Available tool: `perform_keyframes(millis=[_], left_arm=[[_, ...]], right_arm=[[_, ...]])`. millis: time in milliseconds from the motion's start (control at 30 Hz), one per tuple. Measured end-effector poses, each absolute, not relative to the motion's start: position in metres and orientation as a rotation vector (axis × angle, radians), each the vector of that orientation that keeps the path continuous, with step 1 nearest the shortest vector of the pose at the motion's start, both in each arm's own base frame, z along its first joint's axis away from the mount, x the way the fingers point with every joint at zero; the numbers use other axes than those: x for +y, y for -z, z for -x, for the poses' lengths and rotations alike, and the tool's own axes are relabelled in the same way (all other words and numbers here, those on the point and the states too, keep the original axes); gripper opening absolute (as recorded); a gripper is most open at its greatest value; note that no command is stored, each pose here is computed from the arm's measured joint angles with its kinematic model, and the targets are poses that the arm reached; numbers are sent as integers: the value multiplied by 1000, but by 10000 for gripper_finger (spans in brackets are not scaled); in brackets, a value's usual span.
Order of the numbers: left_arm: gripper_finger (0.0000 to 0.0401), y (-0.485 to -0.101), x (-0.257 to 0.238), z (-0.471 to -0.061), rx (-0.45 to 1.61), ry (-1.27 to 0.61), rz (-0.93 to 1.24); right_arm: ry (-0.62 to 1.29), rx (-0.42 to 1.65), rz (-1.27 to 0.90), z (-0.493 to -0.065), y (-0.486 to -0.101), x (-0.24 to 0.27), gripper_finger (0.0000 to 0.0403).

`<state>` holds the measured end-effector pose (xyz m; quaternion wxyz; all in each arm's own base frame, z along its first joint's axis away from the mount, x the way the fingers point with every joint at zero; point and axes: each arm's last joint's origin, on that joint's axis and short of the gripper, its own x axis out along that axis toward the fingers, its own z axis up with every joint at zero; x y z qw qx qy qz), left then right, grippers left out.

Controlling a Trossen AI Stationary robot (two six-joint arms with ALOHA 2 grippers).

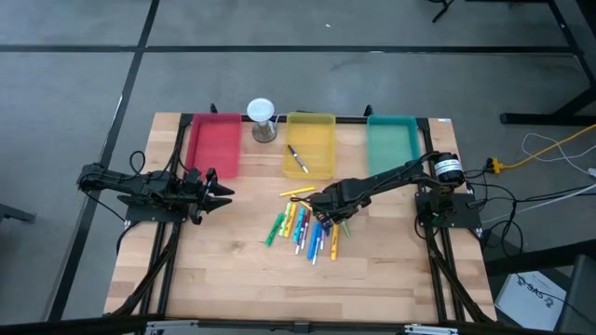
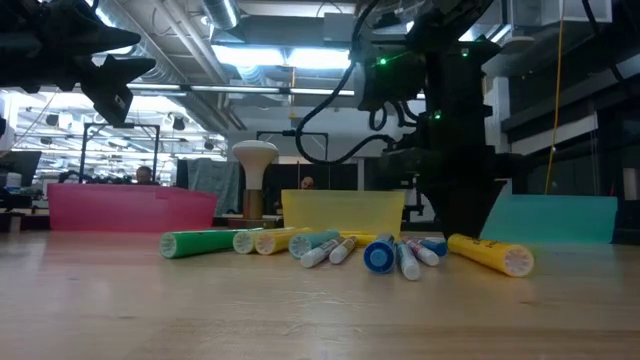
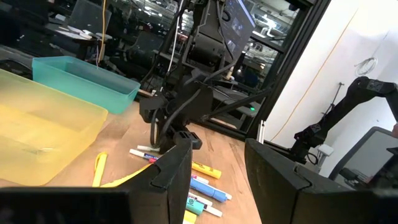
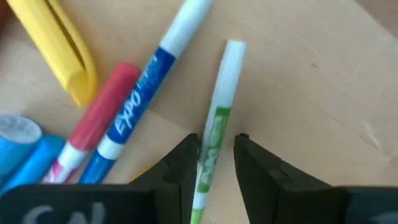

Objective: Pick & Place Markers
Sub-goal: Put the green marker into the yellow bin

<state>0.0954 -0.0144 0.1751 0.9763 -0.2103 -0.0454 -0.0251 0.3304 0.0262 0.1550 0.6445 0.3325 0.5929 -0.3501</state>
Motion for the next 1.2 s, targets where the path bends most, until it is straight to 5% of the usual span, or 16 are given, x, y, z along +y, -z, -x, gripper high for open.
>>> perform_keyframes(millis=[1200], left_arm=[[143,-175,-14,-95,-92,50,424]], right_arm=[[744,1323,-796,-328,-145,28,97]])
